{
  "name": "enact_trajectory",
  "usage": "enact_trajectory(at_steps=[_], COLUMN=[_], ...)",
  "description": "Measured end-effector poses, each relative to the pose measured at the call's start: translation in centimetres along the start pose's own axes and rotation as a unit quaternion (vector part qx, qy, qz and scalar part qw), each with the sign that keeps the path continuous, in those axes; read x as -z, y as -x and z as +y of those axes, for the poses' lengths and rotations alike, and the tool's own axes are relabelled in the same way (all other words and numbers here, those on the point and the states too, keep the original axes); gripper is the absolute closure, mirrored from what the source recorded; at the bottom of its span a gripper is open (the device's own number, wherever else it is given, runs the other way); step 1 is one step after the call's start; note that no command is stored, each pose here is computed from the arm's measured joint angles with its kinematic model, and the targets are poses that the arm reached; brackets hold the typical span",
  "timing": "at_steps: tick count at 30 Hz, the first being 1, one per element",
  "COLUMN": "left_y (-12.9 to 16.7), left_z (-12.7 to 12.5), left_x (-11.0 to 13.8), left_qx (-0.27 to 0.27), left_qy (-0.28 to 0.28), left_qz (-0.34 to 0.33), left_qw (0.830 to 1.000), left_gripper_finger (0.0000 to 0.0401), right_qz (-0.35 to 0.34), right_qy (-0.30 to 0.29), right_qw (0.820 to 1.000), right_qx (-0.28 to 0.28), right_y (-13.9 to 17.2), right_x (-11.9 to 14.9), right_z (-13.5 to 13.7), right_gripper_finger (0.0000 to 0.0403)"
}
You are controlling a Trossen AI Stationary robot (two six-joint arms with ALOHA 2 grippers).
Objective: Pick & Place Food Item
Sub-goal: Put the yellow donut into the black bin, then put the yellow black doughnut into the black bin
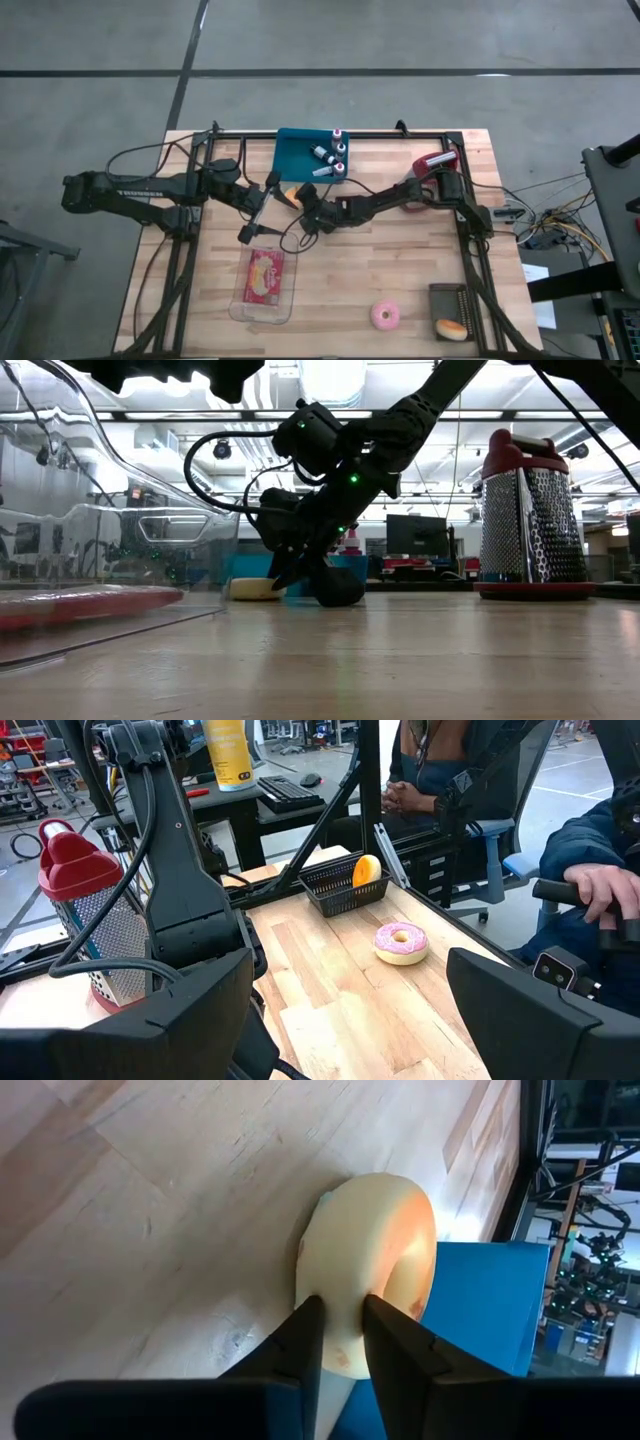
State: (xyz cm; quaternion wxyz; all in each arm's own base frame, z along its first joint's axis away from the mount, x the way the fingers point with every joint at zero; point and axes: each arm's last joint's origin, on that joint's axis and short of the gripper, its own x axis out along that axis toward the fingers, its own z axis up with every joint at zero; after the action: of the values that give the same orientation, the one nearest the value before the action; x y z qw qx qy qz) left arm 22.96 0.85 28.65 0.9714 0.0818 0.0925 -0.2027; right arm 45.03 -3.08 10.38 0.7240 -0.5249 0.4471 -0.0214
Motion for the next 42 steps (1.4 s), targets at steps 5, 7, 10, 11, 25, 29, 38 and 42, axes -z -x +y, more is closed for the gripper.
enact_trajectory(at_steps=[5,7,10,11,25,29,38,42], left_y=[0.0,0.0,0.0,0.0,0.0,0.0,0.0,0.0], left_z=[0.0,0.0,0.0,0.0,0.0,0.0,0.0,0.0], left_x=[0.0,0.0,0.0,0.0,0.0,0.0,0.0,0.0], left_qx=[0.000,0.000,0.000,0.000,0.000,0.000,0.000,0.000], left_qy=[0.000,0.000,0.000,0.000,0.000,0.000,0.000,0.000], left_qz=[0.000,0.000,0.000,0.000,0.000,0.000,0.000,0.000], left_qw=[1.000,1.000,1.000,1.000,1.000,1.000,1.000,1.000], left_gripper_finger=[0.0062,0.0062,0.0062,0.0062,0.0062,0.0062,0.0062,0.0062], right_qz=[0.009,0.019,0.029,0.030,0.074,0.075,-0.016,-0.016], right_qy=[0.007,0.019,0.024,0.023,0.045,0.053,-0.066,-0.053], right_qw=[1.000,0.999,0.999,0.999,0.995,0.995,0.998,0.998], right_qx=[0.014,0.023,0.029,0.028,0.056,0.049,0.005,-0.018], right_y=[0.6,0.8,0.9,0.9,4.5,6.4,8.6,7.7], right_x=[-0.3,-0.4,-0.5,-0.5,-1.5,-1.3,-1.3,-0.9], right_z=[-0.3,-0.3,-0.3,-0.3,-1.4,-2.5,-3.9,-3.5], right_gripper_finger=[0.0331,0.0332,0.0336,0.0337,0.0337,0.0337,0.0338,0.0312])
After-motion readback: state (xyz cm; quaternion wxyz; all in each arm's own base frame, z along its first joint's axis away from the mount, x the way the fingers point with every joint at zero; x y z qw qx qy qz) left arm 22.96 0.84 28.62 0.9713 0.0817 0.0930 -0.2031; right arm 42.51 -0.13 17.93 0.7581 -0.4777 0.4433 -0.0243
